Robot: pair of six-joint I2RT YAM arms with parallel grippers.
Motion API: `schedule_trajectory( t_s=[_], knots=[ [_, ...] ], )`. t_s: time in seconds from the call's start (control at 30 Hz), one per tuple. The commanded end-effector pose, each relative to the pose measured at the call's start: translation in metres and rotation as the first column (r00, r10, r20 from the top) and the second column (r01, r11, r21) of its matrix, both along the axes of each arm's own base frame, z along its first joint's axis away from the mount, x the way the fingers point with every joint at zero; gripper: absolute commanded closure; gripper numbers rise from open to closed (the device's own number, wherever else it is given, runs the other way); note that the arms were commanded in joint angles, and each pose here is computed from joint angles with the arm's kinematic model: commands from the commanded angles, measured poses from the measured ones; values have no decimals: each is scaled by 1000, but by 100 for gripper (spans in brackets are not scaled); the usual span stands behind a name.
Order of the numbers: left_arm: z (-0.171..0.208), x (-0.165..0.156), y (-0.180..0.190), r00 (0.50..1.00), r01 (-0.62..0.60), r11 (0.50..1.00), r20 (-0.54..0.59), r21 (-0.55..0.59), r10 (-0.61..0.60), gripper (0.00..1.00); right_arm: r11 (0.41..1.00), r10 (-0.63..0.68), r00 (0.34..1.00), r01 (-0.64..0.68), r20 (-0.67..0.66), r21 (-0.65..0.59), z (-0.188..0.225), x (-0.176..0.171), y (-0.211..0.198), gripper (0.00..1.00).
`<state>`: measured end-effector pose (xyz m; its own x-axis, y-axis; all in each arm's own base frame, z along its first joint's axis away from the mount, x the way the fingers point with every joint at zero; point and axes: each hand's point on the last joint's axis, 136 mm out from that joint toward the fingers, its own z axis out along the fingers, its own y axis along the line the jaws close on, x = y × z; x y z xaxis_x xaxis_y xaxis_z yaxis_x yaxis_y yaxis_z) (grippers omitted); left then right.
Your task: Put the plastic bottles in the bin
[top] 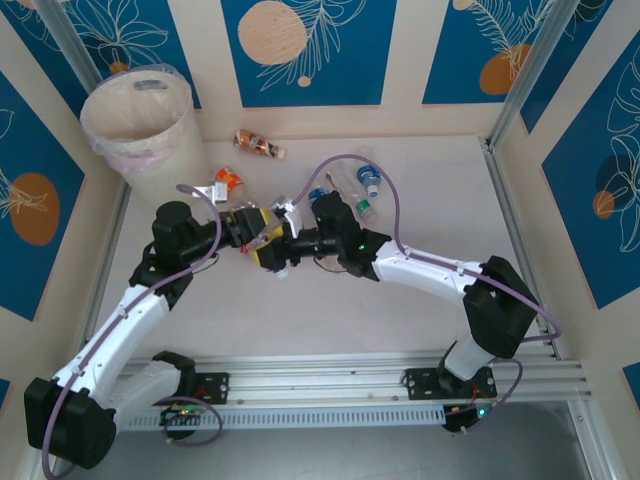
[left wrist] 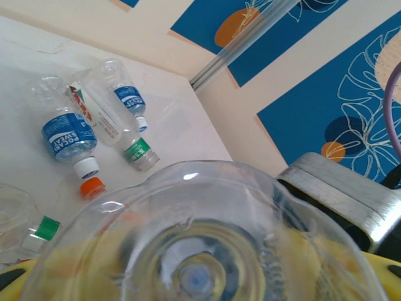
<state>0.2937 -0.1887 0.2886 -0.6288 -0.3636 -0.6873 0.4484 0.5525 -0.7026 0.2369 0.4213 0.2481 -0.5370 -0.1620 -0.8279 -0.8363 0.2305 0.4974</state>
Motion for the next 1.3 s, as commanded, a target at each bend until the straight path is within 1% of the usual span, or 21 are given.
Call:
schedule_trajectory(
  t_s=[0.0, 0.1, 0.17, 0.27, 0.33, 0.37, 0.43, 0.5, 0.6, 0.7, 0.83, 0.9, 1.1, 1.2, 1.27],
  knots=[
    [-6, 13, 16, 994, -108, 994, -28, 34, 109, 47, 997, -6, 999, 3, 47, 71, 29, 5, -4, 26],
    [-8, 22, 32, 978, -198, 980, -56, 31, 200, 46, 997, -8, 996, 1, 84, 82, 34, 6, -17, 13],
    [-2, 27, 38, 973, -225, 974, -42, 24, 225, 46, 997, -21, 994, 13, 110, 71, 36, 9, -28, 2],
    [16, 35, 54, 956, -294, 955, 5, 42, 294, 47, 996, -83, 989, 77, 125, 47, 40, 21, -50, 0],
    [30, 42, 70, 929, -370, 926, 49, 80, 367, 47, 987, -157, 979, 153, 127, 40, 44, 38, -68, 1],
    [35, 45, 79, 910, -414, 905, 66, 102, 409, 47, 980, -198, 972, 195, 124, 36, 45, 46, -75, 0],
    [47, 52, 102, 851, -524, 840, 117, 142, 511, 47, 956, -295, 948, 294, 119, 28, 49, 65, -93, 1],
    [64, 57, 123, 789, -612, 777, 173, 148, 589, 47, 919, -393, 912, 393, 115, 22, 51, 81, -108, 0],
    [94, 64, 145, 710, -700, 697, 259, 154, 655, 48, 834, -549, 830, 551, 95, 6, 48, 104, -132, 0],
    [124, 72, 162, 641, -761, 628, 338, 162, 689, 48, 768, -640, 767, 641, 53, 1, 40, 116, -150, 0],
    [166, 78, 190, 525, -843, 513, 444, 158, 726, 48, 737, -675, 737, 675, 27, -16, 34, 120, -159, 0],
    [178, 84, 204, 486, -869, 468, 469, 163, 738, 48, 729, -682, 730, 683, 32, -35, 31, 120, -162, 0],
    [197, 107, 241, 407, -912, 359, 530, 197, 744, 48, 708, -704, 710, 704, 25, -58, 21, 122, -168, 0],
    [204, 113, 261, 364, -931, 297, 566, 210, 740, 48, 701, -710, 704, 709, 17, -76, 17, 121, -170, 0],
    [208, 118, 270, 348, -938, 273, 595, 215, 725, 48, 682, -728, 685, 726, 6, -91, 13, 121, -175, 0]
  ],
)
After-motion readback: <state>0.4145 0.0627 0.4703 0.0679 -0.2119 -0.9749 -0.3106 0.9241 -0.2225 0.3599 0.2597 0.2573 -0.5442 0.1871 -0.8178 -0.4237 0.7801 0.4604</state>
